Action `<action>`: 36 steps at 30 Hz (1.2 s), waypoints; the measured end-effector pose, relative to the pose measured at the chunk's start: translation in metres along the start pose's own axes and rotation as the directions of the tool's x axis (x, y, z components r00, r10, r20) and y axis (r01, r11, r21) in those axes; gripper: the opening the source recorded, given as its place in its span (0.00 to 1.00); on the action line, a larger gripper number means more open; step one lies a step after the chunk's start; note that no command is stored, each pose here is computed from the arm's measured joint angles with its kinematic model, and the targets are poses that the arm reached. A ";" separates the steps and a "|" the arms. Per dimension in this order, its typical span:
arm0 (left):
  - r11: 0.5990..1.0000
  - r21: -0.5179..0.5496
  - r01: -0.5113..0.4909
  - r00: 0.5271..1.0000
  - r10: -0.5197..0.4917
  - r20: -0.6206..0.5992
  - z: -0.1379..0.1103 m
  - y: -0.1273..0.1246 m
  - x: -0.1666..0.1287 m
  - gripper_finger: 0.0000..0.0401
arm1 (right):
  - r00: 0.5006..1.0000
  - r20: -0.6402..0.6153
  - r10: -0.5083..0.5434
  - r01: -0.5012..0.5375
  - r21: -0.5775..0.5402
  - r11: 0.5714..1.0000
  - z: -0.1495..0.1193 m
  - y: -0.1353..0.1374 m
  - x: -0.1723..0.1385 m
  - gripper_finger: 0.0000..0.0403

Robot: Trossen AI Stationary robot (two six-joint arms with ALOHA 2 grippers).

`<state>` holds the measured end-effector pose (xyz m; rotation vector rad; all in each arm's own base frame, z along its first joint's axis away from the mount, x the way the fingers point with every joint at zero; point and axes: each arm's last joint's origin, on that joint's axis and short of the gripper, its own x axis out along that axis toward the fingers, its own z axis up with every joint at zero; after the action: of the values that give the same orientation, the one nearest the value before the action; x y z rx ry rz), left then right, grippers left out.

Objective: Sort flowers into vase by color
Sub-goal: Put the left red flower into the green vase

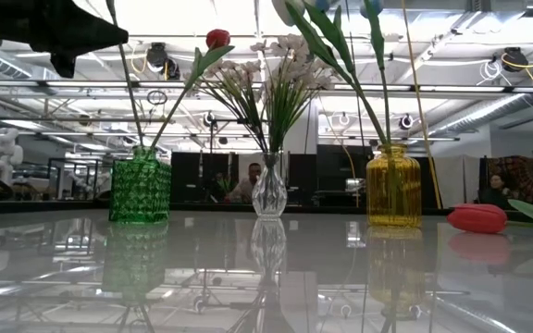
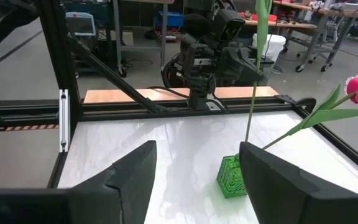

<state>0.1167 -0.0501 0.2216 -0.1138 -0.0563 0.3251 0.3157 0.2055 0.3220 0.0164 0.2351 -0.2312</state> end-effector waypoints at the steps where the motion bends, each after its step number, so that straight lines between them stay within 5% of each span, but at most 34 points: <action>1: 1.000 0.006 0.000 1.000 0.000 -0.004 -0.001 0.000 0.000 0.02 | 1.000 0.000 0.000 0.000 0.000 1.000 0.000 0.000 0.000 0.55; 6: 1.000 -0.010 -0.014 1.000 0.014 -0.027 -0.005 -0.002 0.004 0.08 | 1.000 0.001 0.000 0.000 0.000 1.000 0.000 0.000 0.000 0.55; 16: 0.996 -0.061 -0.058 0.996 0.053 -0.077 -0.015 -0.003 0.010 0.46 | 1.000 -0.011 0.004 -0.004 0.010 1.000 -0.002 0.002 -0.002 0.55; 23: 0.996 -0.056 -0.074 0.982 0.064 -0.177 -0.028 0.000 0.007 0.66 | 0.989 -0.150 0.003 0.005 0.051 0.999 -0.020 0.006 -0.021 0.55; 31: 0.998 -0.061 0.022 0.973 -0.035 -0.228 -0.031 -0.002 0.001 0.73 | 0.953 -0.299 -0.040 0.073 0.098 0.992 -0.043 0.005 -0.040 0.55; 36: 0.997 -0.079 -0.011 0.947 -0.015 -0.320 -0.041 0.005 -0.007 0.74 | 0.855 -0.511 -0.091 0.144 0.066 0.987 -0.069 -0.001 -0.052 0.55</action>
<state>0.1111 -0.0519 0.1798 -0.2452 0.2539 0.2992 0.2503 0.2189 0.2676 0.1672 0.7546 -0.3603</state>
